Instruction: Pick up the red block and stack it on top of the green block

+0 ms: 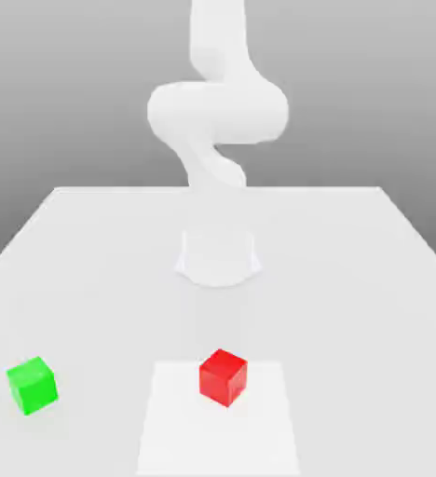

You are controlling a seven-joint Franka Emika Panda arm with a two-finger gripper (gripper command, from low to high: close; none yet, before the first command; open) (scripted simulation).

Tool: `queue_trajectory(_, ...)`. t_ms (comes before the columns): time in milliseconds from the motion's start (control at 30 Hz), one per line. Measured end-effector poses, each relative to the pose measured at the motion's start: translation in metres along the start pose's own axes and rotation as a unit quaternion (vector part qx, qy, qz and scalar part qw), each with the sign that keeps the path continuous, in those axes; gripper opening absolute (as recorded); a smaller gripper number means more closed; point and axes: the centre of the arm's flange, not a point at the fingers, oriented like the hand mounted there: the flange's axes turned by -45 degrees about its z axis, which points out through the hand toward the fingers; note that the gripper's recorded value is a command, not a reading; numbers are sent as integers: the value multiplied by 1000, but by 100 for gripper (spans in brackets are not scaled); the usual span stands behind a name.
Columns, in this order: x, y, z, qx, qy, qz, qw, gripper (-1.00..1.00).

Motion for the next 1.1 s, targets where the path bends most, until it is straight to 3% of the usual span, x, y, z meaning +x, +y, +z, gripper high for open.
queue_trajectory(300, -105, -2, 206, -58, -161, 108, 979, 0)
queue_trajectory(567, -281, 9, 321, -98, -316, 234, 914, 0)
queue_trajectory(933, -349, 10, 376, -104, -336, 254, 901, 0)
queue_trajectory(967, -352, 10, 379, -104, -337, 253, 901, -100)
queue_trajectory(1100, -352, 10, 379, -104, -336, 253, 901, -100)
